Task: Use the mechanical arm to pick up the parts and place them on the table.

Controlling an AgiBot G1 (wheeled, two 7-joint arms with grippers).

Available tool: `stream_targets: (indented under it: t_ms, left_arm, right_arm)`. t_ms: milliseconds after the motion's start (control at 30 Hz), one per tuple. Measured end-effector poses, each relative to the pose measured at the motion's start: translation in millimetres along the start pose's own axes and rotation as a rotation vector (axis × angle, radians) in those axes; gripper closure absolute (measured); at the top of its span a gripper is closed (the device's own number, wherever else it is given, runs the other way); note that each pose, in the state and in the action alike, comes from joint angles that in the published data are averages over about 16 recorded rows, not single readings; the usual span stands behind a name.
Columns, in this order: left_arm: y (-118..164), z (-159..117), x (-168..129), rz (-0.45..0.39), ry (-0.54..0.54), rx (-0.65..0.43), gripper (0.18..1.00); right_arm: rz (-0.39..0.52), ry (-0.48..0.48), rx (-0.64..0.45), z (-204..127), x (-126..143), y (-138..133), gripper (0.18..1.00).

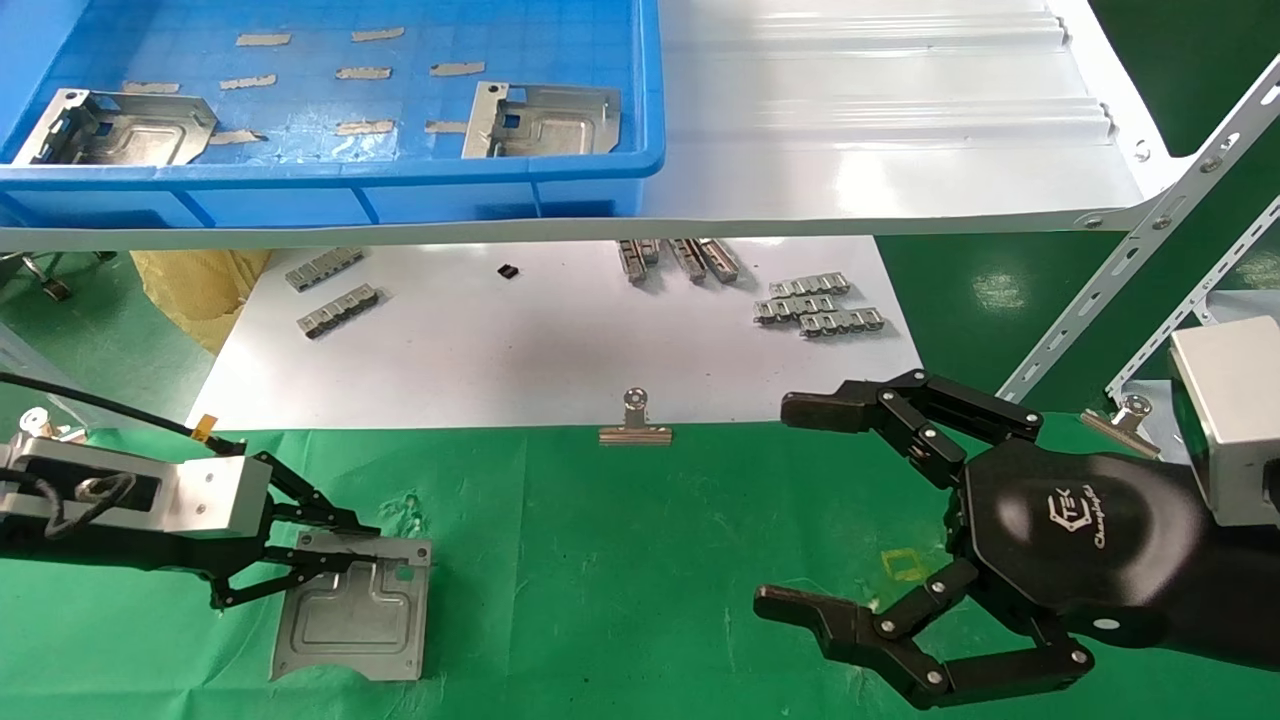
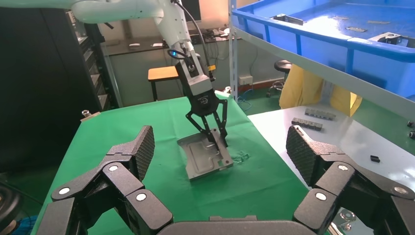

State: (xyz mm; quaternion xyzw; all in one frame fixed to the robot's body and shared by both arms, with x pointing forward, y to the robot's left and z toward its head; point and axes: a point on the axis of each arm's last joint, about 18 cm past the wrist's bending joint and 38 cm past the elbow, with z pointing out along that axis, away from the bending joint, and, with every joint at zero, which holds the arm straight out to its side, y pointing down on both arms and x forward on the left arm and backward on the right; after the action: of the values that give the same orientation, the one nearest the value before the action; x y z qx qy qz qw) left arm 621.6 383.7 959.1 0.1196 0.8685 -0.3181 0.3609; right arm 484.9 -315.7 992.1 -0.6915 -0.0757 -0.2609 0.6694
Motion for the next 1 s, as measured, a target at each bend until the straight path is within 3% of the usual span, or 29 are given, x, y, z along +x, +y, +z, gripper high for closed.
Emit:
stream_targets:
  t_ms: [200, 433, 733, 1000]
  left_arm:
    - [1.9, 1.0, -0.1, -0.016, -0.018, 0.026, 0.878]
    - [-1.9, -2.0, 0.3, -0.099, -0.061, 0.104, 0.810]
    - [-5.9, -7.9, 2.2, -0.230, -0.123, 0.219, 0.642]
    - [-7.4, -7.9, 3.8, -0.252, -0.133, 0.249, 0.467]
  right_arm:
    - [0.000, 0.000, 0.000, 0.0, 0.0, 0.0, 0.178]
    - [0.000, 0.000, 0.000, 0.0, 0.0, 0.0, 0.178]
    - [0.000, 0.000, 0.000, 0.0, 0.0, 0.0, 0.178]
    - [0.000, 0.001, 0.000, -0.1, 0.1, 0.0, 0.178]
